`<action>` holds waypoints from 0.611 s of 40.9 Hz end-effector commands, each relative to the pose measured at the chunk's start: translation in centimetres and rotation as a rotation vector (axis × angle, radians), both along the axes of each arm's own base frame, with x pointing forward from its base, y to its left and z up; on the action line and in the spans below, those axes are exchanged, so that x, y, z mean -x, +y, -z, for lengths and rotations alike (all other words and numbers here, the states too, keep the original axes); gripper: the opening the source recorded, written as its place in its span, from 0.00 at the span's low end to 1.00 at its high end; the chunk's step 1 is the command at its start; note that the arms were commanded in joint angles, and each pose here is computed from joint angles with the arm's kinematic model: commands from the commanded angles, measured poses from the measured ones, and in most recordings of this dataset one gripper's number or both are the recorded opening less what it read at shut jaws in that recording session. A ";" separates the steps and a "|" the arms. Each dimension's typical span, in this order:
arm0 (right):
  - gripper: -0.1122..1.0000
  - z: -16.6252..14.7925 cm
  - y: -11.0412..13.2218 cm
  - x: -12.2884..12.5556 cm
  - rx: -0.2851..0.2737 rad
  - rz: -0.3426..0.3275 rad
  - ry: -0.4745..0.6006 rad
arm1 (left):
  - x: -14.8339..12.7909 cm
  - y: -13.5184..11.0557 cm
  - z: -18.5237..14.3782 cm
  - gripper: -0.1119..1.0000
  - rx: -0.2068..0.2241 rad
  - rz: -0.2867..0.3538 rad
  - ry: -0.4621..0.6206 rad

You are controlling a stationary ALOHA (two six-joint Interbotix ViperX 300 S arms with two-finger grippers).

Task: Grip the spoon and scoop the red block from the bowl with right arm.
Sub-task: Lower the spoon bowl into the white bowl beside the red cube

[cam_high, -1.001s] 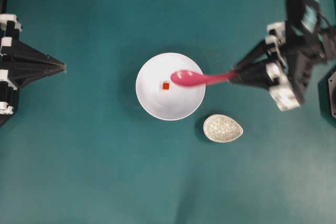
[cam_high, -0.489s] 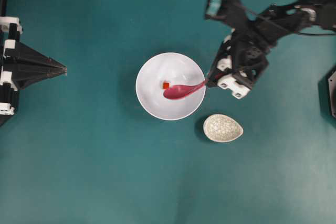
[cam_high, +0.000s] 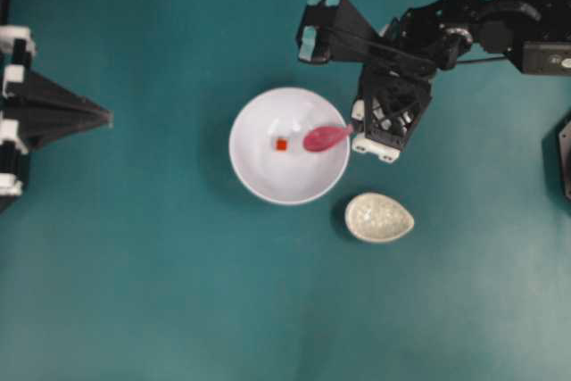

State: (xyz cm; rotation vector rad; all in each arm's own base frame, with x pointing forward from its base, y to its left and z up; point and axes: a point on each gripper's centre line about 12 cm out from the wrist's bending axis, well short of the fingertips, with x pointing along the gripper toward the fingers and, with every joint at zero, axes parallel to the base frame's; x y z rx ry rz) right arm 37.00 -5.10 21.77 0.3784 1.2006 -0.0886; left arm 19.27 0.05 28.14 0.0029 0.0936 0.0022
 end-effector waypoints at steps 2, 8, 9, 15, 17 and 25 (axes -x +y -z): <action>0.32 -0.7 0.0 -0.7 0.023 -0.006 -0.051 | -0.2 0.0 -1.3 0.10 -0.003 0.002 -0.038; 0.32 -0.1 0.1 -1.5 0.034 -0.005 -0.079 | -0.2 0.0 -1.3 0.10 -0.003 0.002 -0.038; 0.32 -0.1 0.2 -1.6 0.033 -0.005 -0.081 | -0.2 0.0 -1.4 0.10 -0.003 0.002 -0.040; 0.32 0.8 0.5 -1.9 0.035 -0.018 -0.067 | -0.2 0.0 -1.3 0.10 -0.003 0.002 -0.038; 0.32 0.9 0.6 -2.0 0.035 -0.022 -0.067 | -0.2 0.0 -1.3 0.10 -0.003 0.002 -0.038; 0.32 1.2 1.2 -2.7 0.045 -0.037 -0.091 | -0.2 0.0 -1.3 0.10 -0.009 0.002 -0.038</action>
